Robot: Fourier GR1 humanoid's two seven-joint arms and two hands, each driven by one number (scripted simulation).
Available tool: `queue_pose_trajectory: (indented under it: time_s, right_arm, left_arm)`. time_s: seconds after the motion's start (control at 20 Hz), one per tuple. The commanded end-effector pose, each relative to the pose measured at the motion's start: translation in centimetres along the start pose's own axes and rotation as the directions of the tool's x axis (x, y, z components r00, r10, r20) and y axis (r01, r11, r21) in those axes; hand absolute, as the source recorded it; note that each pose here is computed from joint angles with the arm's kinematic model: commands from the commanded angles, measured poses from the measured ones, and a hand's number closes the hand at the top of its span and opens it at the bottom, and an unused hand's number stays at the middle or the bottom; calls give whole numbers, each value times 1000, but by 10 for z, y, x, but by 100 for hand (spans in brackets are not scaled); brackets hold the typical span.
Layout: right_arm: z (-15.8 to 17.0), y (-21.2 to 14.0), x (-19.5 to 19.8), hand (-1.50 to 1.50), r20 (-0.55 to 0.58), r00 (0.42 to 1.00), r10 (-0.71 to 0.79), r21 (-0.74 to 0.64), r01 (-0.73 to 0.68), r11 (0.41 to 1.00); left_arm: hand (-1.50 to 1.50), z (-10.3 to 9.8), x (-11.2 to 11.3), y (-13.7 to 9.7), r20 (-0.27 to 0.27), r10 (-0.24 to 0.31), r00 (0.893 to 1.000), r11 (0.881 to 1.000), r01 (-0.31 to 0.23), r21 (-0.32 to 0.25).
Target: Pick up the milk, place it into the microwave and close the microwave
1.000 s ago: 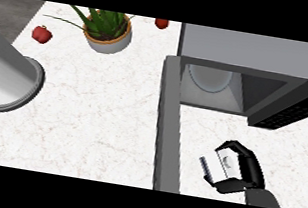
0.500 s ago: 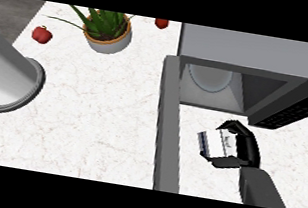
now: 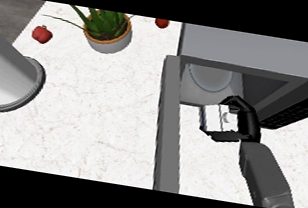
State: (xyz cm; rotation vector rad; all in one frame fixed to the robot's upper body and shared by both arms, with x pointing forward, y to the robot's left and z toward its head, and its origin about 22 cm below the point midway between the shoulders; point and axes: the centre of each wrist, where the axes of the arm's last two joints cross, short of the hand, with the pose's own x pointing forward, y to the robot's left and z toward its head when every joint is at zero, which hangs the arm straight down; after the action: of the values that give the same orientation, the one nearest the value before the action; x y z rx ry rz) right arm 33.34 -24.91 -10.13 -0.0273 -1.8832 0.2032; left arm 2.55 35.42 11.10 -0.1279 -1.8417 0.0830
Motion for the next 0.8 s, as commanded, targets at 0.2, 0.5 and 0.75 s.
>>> queue_pose_trajectory:
  time_s: [0.2,0.5,0.75]
  right_arm:
    - [-77,-9,42,150,-20,998,55,-5,-56,998]
    - [-95,3,53,150,-22,993,118,-14,-119,993]
    - [-113,-35,72,150,-33,982,188,-40,-189,981]
  left_arm:
    - [-150,-18,13,-5,85,14,996,997,-8,-71]
    - [-150,-21,11,-2,70,34,997,996,-28,-89]
    - [-150,-35,1,-2,92,42,995,992,-30,-123]
